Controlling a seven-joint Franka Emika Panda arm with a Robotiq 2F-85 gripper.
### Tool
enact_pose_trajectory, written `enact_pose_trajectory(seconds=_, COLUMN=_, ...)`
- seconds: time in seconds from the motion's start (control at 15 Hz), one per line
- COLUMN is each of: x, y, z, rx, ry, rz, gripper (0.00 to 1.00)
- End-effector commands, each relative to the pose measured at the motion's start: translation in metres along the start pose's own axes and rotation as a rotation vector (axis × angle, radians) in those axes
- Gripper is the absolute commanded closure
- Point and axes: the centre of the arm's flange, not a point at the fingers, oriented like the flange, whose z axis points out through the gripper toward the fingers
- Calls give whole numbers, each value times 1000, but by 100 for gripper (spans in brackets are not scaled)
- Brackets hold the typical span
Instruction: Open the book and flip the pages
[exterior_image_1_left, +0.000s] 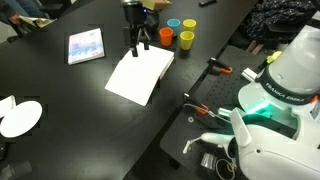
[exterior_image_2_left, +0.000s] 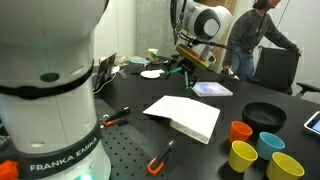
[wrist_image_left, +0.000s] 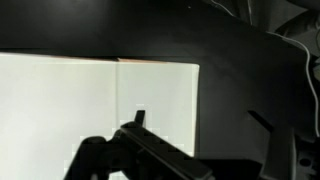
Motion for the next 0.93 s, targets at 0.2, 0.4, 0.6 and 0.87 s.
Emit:
enact_pose_trajectory(seconds=0.2, x=-33, y=78, z=43, rx=-66, ry=-13, rz=155, gripper=0)
enact_pose_trajectory(seconds=0.4, x=-32, y=109, z=60, rx=-126, ry=31, rz=219, gripper=0)
enact_pose_trajectory(seconds=0.6, x=-36, y=132, z=66, rx=-189, ry=47, rz=266, gripper=0)
enact_pose_trajectory(seconds=0.87, x=-44, y=164, z=68, rx=-215, ry=59, rz=328, gripper=0)
